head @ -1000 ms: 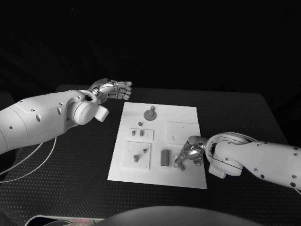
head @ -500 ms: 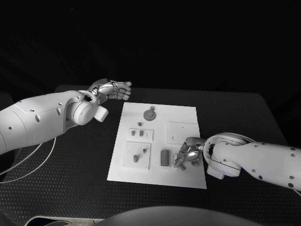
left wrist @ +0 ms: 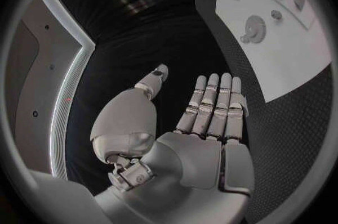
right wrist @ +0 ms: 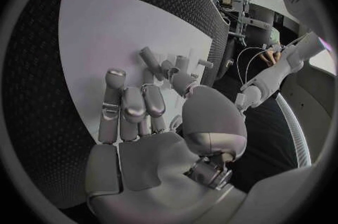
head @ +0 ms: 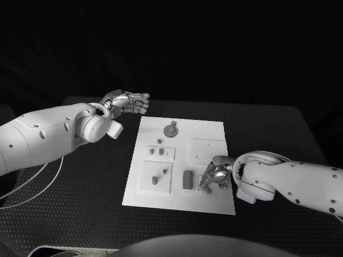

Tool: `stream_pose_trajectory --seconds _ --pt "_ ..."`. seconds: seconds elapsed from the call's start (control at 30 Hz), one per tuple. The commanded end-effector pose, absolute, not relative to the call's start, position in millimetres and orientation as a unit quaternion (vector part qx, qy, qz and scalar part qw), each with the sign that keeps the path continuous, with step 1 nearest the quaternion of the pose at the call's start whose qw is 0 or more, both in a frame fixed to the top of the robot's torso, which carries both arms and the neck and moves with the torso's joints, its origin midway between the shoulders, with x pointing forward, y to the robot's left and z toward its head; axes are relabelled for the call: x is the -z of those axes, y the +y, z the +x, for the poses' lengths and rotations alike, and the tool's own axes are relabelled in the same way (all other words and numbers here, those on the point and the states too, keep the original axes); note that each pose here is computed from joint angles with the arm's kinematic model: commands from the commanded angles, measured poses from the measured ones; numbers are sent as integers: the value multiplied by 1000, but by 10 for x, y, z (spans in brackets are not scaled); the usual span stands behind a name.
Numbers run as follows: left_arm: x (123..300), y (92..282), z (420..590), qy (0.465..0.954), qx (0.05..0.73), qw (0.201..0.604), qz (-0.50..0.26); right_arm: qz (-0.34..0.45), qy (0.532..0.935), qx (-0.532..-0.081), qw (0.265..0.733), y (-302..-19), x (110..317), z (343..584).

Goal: Assemble the parts on the task board

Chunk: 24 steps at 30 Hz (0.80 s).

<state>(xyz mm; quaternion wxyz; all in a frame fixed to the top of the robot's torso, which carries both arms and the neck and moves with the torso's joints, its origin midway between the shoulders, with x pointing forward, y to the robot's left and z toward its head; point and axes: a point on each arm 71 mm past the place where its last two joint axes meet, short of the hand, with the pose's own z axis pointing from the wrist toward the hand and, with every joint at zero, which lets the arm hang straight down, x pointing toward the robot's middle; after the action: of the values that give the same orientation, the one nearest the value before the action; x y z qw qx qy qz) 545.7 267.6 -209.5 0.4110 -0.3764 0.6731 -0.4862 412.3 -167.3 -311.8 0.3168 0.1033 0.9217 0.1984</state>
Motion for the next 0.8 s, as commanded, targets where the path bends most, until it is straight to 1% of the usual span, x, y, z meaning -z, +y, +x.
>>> stream_pose_trajectory --seconds 0.03,0.27,0.57,0.73,0.8 --pt "2085 2658 5454 673 492 408 -374 122 920 -204 310 -1691 3130 4115" --pt "2085 2661 5452 673 491 408 -374 139 917 -209 311 -1723 3107 4092" --pt "2086 2669 5449 674 490 407 -374 181 909 -192 324 -1777 3037 4120" --pt "2088 2665 5449 675 489 407 -374 207 908 -191 311 -1769 3021 4121" --pt "2087 2664 5449 675 489 407 -374 206 910 -188 307 -1754 3027 4123"
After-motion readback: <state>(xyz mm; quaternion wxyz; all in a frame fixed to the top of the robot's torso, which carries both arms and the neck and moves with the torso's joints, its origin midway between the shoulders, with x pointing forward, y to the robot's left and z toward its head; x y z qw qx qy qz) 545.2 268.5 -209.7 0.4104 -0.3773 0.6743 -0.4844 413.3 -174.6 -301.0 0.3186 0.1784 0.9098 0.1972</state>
